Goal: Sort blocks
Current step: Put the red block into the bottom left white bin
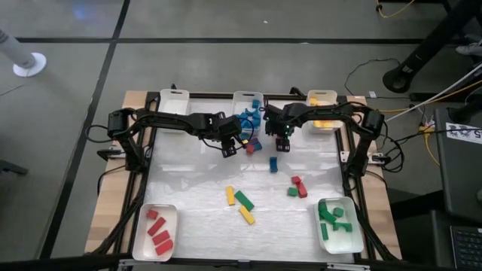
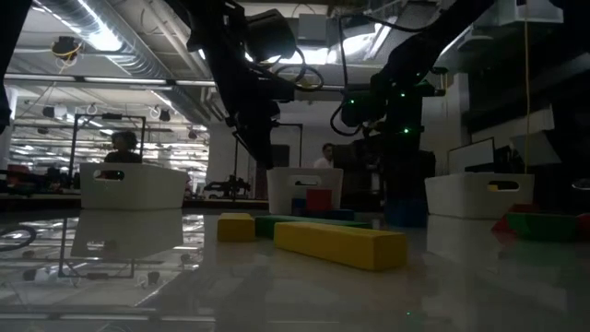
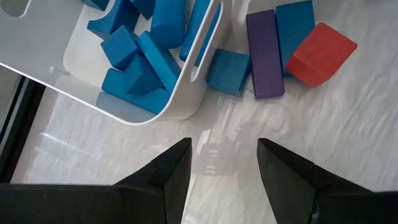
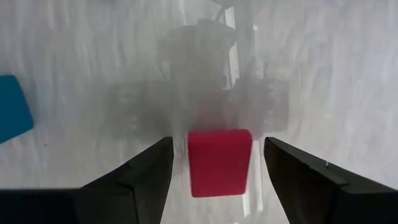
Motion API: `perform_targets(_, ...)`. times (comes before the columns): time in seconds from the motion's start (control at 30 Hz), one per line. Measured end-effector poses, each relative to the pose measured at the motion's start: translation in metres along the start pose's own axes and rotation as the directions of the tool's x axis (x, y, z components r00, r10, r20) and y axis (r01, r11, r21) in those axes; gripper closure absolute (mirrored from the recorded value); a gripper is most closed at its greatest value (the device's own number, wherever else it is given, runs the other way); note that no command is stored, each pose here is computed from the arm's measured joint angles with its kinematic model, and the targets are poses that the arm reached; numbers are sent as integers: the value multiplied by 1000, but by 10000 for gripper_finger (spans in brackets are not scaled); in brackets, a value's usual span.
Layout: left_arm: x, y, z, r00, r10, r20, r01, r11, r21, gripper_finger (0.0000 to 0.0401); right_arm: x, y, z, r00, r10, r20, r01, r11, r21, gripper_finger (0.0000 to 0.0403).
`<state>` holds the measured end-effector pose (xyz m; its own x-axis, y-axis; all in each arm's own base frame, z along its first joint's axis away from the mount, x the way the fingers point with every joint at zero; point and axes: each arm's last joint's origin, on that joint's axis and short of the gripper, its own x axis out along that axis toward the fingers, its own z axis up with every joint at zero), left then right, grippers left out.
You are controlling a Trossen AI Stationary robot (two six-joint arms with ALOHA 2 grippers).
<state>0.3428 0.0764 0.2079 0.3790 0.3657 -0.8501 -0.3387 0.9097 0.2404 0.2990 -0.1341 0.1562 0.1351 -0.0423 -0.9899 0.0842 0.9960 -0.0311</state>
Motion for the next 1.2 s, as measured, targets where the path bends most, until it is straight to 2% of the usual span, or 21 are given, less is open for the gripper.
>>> perform_targets(0.53, 0, 0, 0, 1000, 0, 0, 0, 1000, 0, 231, 8, 4, -8, 1000, 3, -25, -3, 1000, -4, 152)
perform_targets(0.67, 0, 0, 0, 1000, 0, -2, 0, 1000, -2, 231, 9, 4, -8, 1000, 3, -19, -3, 1000, -4, 180)
perform_targets(0.9, -3, -9, -3, 1000, -11, -25, 10, 1000, -20, 231, 10, 4, -6, 1000, 5, 11, -5, 1000, -7, 271)
perform_targets(1.2, -14, -16, -14, 993, -16, -117, 11, 999, -48, 231, 10, 4, -5, 999, 41, 28, -41, 999, 25, 269)
